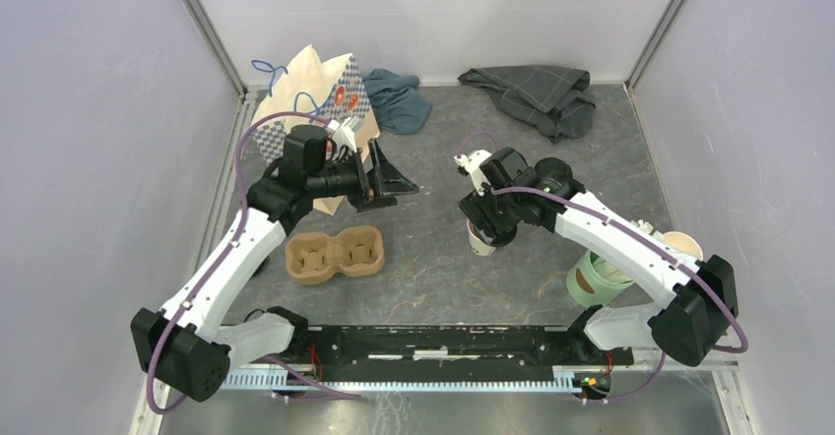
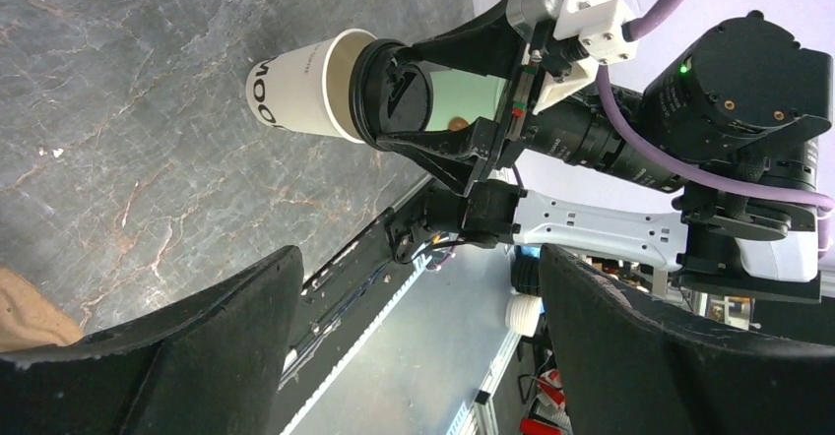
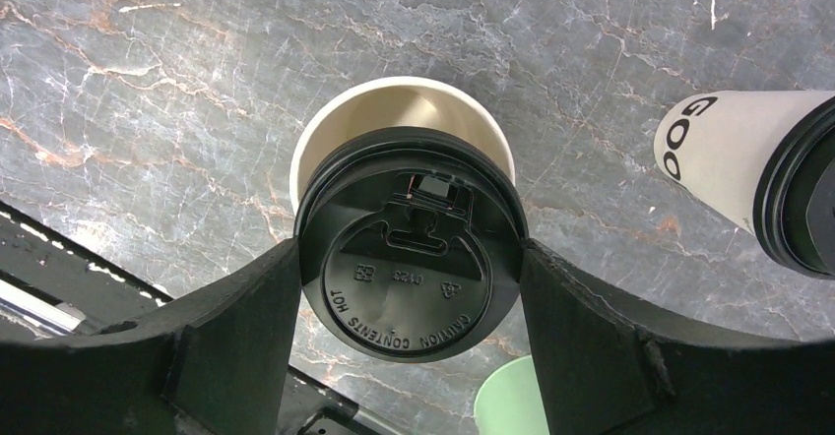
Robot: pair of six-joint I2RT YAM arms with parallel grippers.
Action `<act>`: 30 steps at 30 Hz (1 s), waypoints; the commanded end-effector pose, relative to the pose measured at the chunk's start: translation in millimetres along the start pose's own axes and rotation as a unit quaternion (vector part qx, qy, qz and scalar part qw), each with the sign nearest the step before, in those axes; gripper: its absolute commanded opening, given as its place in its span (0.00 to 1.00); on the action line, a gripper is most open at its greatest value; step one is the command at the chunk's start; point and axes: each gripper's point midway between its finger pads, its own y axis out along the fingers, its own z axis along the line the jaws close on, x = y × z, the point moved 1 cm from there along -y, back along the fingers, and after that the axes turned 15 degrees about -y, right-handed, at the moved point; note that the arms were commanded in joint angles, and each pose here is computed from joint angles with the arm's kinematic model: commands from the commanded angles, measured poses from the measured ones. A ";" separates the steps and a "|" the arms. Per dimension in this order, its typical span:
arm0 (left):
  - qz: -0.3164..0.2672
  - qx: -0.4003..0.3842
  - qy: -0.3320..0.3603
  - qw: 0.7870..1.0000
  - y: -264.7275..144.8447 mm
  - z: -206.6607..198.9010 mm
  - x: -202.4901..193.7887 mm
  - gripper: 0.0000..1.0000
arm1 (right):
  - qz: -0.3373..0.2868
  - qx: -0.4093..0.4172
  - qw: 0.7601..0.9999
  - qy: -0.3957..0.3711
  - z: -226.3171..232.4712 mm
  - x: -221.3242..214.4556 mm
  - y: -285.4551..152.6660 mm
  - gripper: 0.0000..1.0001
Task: Pack the takeout coffee
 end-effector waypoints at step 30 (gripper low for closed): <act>-0.009 -0.026 0.010 1.000 -3.0 -16.7 0.1 0.95 | -0.027 -0.001 1.000 -0.002 -0.5 14.0 13.5 0.82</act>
